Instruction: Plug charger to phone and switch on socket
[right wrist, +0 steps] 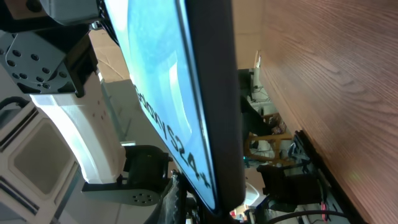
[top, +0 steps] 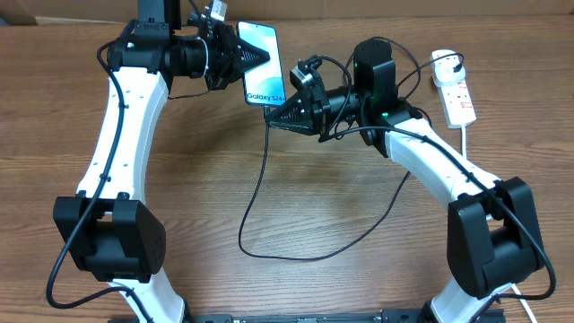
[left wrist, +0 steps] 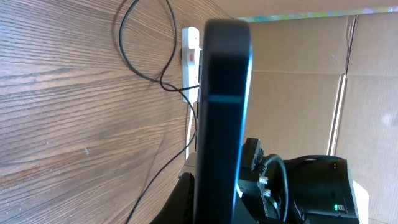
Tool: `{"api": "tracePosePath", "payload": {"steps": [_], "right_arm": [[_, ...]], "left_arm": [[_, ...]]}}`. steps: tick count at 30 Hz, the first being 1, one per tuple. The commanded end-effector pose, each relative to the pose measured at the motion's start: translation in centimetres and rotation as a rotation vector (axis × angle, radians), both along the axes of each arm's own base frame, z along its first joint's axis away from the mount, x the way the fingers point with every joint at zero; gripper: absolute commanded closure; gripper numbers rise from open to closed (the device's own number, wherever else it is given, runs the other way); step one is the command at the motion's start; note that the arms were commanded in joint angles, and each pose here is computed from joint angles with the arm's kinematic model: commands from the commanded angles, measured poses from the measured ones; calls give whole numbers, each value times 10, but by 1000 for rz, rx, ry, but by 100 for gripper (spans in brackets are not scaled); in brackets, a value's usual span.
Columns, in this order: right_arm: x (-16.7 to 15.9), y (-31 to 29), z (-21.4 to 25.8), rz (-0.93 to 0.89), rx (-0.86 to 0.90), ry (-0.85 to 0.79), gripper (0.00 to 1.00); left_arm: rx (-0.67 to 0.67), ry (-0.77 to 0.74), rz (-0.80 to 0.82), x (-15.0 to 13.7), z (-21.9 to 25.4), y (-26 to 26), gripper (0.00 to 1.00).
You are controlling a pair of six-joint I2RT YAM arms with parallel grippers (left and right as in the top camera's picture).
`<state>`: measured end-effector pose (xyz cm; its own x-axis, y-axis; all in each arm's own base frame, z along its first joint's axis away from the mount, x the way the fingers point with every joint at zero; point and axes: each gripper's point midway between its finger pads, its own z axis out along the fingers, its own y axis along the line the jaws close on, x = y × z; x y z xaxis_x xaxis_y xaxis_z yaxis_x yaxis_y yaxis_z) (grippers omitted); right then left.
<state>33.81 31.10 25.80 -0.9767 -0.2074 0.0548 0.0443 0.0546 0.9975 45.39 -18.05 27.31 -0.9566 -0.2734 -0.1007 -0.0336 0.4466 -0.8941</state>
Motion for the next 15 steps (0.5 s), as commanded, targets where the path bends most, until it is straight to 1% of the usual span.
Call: {"api": "tracePosePath", "payload": {"steps": [1,15], "right_arm": [[2,4,6,-33,-7,-9,96],[9,1,5,-63,-12,-8,96]], "left_arm": [[-88,-25,-75,-12,27,-12,96],[-119,-28,-106,-17,31,-15,96]]}}
